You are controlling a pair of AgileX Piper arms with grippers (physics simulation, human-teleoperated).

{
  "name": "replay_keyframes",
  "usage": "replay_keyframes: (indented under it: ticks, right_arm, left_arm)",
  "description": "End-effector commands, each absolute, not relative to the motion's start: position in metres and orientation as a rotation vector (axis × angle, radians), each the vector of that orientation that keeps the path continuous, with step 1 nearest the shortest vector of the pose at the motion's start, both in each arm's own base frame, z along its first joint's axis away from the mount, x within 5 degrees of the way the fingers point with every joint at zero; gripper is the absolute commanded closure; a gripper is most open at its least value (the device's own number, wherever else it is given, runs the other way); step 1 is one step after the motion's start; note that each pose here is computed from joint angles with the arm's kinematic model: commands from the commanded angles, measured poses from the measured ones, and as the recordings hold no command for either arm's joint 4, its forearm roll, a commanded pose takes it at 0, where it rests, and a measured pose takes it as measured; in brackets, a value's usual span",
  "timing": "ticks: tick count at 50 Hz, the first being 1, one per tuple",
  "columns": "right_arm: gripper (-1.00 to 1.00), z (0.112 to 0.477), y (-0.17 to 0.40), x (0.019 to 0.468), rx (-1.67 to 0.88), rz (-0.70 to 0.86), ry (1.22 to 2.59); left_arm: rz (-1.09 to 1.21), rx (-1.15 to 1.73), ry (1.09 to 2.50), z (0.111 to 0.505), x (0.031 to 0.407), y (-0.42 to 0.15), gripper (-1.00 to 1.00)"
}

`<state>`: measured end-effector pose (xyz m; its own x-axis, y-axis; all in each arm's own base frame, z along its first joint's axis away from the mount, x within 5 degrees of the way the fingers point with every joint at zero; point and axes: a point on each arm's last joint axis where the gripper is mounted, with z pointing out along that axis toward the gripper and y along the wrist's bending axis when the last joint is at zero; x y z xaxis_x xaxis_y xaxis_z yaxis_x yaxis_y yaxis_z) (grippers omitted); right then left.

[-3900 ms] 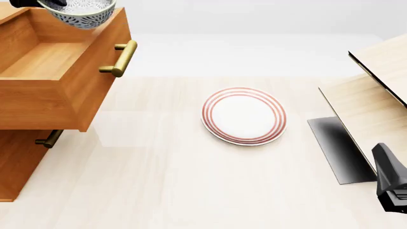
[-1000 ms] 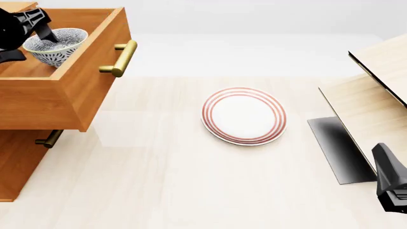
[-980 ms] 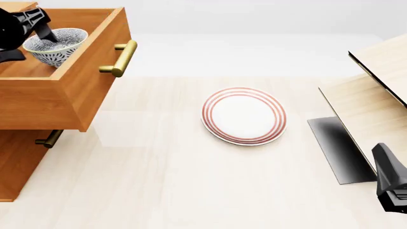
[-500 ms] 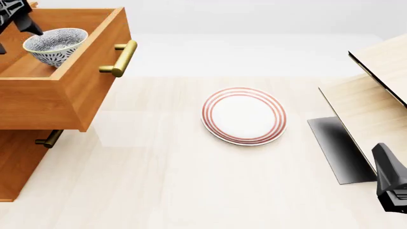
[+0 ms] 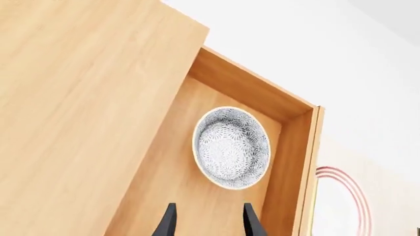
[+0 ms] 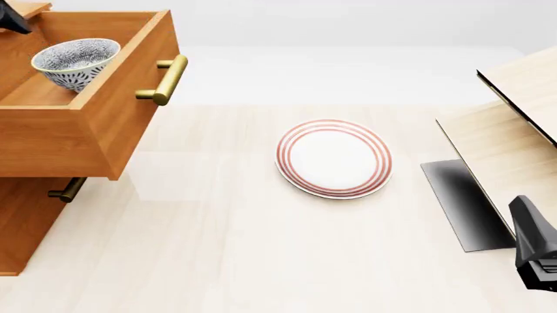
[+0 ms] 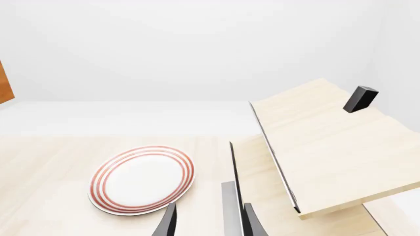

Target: Open the top drawer of the cabinet and put the bowl in it.

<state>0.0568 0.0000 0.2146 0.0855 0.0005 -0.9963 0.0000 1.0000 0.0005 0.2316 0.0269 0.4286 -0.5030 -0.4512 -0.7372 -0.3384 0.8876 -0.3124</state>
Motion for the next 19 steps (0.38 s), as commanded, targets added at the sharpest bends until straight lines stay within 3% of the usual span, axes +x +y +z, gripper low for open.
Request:
replay_keyframes:
  ticks: [1,19]
  right_arm:
    - [-1.00,0.214,0.000,0.057,0.001,0.000,1.485]
    - [-1.00,0.214,0.000,0.057,0.000,0.000,1.485]
  left_arm:
    - [-0.160,-0.546,2.122,0.445,0.201,0.022,-1.00]
    - [-0.161,-0.517,2.080,0.470,0.147,0.016,-1.00]
